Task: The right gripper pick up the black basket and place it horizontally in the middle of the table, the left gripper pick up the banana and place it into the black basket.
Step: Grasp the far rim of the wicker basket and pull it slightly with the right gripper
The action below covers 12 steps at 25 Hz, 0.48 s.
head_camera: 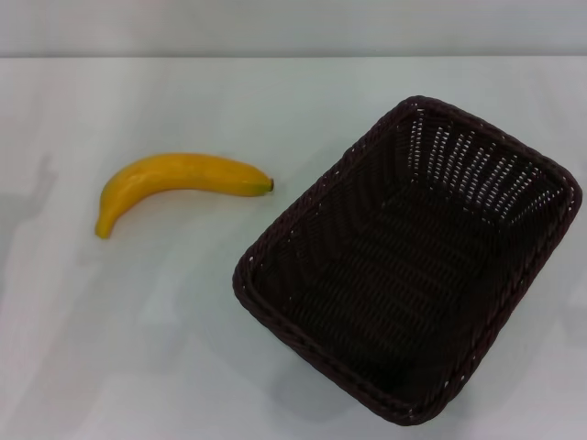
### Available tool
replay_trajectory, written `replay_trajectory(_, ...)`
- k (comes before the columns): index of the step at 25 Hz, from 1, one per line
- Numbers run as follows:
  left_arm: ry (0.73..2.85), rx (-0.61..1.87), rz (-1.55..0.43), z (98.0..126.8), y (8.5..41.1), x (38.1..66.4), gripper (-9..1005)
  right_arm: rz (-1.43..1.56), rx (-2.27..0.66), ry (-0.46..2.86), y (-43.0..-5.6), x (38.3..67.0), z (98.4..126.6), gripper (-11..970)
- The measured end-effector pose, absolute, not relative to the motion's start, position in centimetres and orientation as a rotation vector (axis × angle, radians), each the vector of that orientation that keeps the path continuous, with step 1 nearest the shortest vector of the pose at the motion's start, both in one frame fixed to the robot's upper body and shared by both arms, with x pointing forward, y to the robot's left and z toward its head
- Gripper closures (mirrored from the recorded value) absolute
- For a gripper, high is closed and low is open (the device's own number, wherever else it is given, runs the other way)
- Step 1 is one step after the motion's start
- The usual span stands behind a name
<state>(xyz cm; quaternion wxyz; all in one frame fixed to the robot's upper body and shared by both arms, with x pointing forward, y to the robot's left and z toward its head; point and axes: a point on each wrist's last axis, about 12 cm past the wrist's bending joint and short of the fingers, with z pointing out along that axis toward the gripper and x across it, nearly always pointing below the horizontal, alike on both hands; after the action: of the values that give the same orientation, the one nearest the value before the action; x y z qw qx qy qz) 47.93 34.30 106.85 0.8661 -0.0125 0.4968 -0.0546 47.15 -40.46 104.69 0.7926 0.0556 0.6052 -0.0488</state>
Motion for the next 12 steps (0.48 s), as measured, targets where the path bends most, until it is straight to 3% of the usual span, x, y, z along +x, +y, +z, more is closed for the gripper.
replay_trajectory(12,1.055,-0.036,-0.107,106.48,34.46,47.39,112,-0.093,0.126,1.283,-40.24,46.61,104.65,91)
